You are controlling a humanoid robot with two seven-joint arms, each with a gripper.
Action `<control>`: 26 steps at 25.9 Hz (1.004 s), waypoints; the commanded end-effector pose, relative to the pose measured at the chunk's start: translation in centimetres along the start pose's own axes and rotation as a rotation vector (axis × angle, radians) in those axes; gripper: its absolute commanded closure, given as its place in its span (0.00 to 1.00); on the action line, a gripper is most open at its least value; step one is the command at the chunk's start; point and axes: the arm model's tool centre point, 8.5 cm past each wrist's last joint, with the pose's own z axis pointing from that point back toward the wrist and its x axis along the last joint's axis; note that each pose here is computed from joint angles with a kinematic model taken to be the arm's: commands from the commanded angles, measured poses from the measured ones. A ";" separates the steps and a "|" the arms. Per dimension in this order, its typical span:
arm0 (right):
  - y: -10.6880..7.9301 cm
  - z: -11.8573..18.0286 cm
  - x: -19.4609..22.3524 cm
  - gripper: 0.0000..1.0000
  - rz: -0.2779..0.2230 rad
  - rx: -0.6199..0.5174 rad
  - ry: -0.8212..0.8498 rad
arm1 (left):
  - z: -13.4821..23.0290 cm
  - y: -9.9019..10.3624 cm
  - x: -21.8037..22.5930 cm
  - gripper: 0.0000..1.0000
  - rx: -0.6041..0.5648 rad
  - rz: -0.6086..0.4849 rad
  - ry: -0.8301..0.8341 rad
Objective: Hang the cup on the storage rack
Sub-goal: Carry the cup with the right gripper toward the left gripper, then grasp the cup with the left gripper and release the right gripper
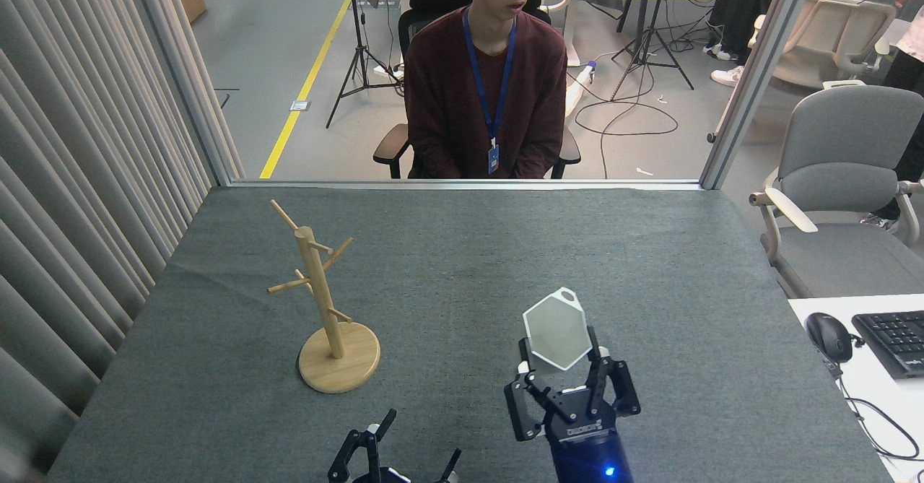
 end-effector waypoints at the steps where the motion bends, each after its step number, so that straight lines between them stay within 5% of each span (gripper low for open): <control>1: 0.4 0.9 4.2 0.40 -0.003 0.022 -0.069 | -0.6 0.1 0.2 0.01 0.007 -0.005 -0.012; 26: 1.4 5.0 11.5 0.39 -0.028 0.075 -0.195 | -1.1 0.7 -0.2 0.01 0.029 -0.013 -0.012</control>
